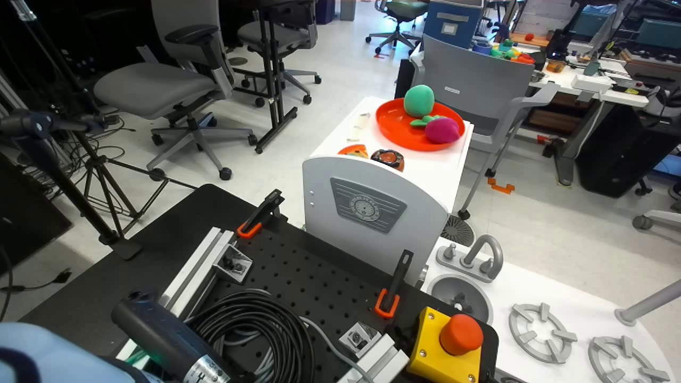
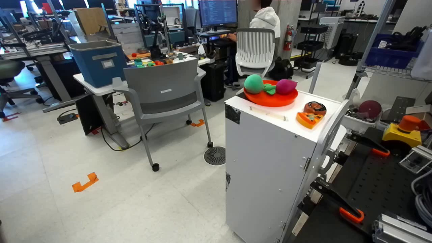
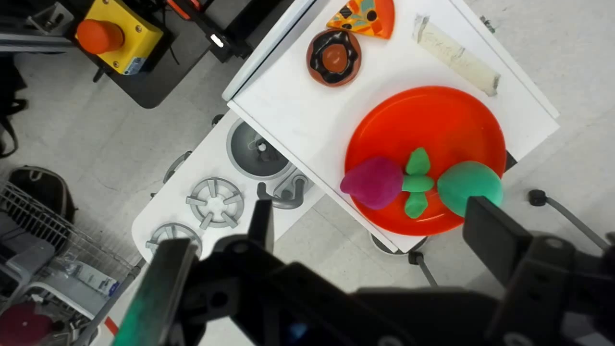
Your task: Remove the green plushie from the orange plate
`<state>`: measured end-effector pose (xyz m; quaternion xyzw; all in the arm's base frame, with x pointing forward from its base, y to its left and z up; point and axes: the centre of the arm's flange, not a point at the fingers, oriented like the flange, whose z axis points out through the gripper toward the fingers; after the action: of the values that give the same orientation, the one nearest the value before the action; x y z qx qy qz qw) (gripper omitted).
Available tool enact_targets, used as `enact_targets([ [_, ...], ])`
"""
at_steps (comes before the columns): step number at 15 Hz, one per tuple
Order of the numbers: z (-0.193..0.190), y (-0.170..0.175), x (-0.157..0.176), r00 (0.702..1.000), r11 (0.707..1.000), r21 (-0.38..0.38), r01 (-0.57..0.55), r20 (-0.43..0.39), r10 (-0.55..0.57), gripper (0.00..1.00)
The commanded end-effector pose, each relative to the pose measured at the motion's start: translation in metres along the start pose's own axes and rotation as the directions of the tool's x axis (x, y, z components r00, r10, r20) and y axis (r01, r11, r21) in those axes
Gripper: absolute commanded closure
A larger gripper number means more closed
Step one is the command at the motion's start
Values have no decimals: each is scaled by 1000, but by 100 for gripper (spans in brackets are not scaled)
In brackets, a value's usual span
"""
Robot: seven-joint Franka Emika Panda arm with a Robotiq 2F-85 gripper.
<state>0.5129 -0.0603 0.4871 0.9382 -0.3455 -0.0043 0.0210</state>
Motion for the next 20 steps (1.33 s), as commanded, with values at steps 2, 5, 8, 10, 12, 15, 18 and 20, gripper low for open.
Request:
enact_targets([
  [2, 3, -19, 47, 998, 997, -71, -16, 62, 20, 0],
  [5, 9, -23, 64, 996, 996, -90, -27, 85, 35, 0],
  [8, 13, -26, 79, 993, 995, -92, -46, 103, 55, 0],
  [10, 12, -28, 81, 994, 995, -72, -67, 85, 73, 0],
  [12, 7, -28, 77, 996, 995, -41, -86, 37, 87, 0],
  [15, -4, -36, 76, 993, 994, 37, -102, -62, 104, 0],
  [18, -9, -44, 80, 986, 988, 101, -116, -113, 127, 0],
  [20, -11, -46, 83, 985, 985, 130, -112, -113, 127, 0],
])
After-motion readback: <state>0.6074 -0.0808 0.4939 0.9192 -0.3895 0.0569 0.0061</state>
